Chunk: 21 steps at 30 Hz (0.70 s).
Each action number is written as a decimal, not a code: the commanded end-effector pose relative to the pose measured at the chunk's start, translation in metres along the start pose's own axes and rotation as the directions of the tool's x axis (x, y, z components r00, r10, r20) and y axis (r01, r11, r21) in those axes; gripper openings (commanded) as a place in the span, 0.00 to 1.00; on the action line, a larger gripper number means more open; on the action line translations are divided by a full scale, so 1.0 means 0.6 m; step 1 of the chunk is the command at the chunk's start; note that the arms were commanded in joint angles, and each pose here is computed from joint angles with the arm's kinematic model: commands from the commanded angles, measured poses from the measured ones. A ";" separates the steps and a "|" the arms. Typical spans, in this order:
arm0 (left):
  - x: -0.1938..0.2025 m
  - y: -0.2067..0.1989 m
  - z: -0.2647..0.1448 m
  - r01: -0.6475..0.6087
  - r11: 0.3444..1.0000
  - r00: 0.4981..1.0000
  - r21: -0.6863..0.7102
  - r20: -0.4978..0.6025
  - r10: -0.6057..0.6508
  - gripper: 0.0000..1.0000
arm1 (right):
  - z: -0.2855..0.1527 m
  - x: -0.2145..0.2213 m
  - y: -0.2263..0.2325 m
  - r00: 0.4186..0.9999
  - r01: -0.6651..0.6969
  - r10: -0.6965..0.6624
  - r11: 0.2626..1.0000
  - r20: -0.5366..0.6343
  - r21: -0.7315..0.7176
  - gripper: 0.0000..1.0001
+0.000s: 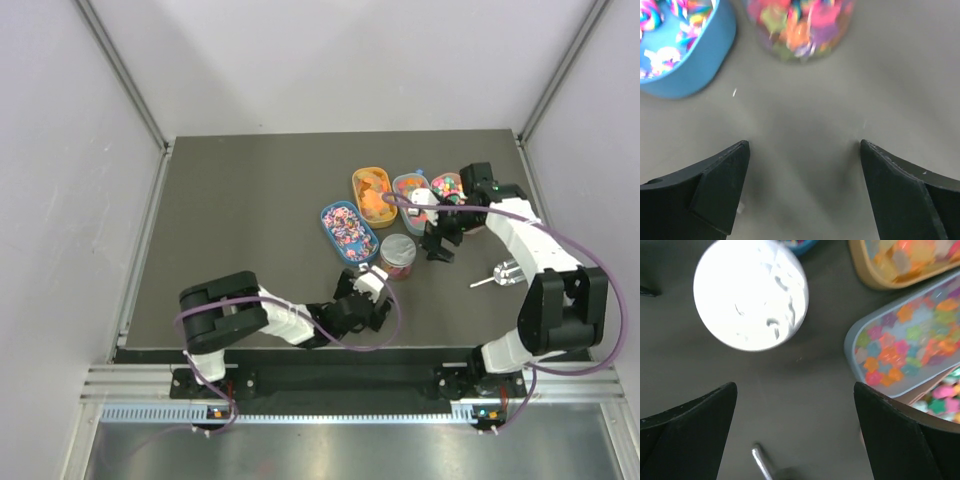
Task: Pack the candies
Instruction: Move the packing bottle to the center of the board.
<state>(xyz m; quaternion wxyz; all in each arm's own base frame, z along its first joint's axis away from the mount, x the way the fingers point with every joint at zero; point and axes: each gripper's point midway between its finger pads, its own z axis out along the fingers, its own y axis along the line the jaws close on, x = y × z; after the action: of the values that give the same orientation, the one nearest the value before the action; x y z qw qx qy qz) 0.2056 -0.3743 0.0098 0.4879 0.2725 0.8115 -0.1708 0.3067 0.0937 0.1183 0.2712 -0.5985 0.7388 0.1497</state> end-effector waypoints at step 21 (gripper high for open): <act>-0.333 0.198 -0.260 -0.121 0.983 0.973 0.139 0.213 0.090 0.95 | 0.011 -0.151 0.131 0.768 0.585 -0.640 0.686 0.025 -0.433 1.00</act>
<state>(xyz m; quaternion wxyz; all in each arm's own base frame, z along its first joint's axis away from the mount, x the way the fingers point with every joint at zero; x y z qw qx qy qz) 0.2338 -0.2550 0.2228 0.5405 0.3225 0.7525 -0.1940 0.2500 0.2058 0.1635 0.1742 -0.8456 0.4742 0.1723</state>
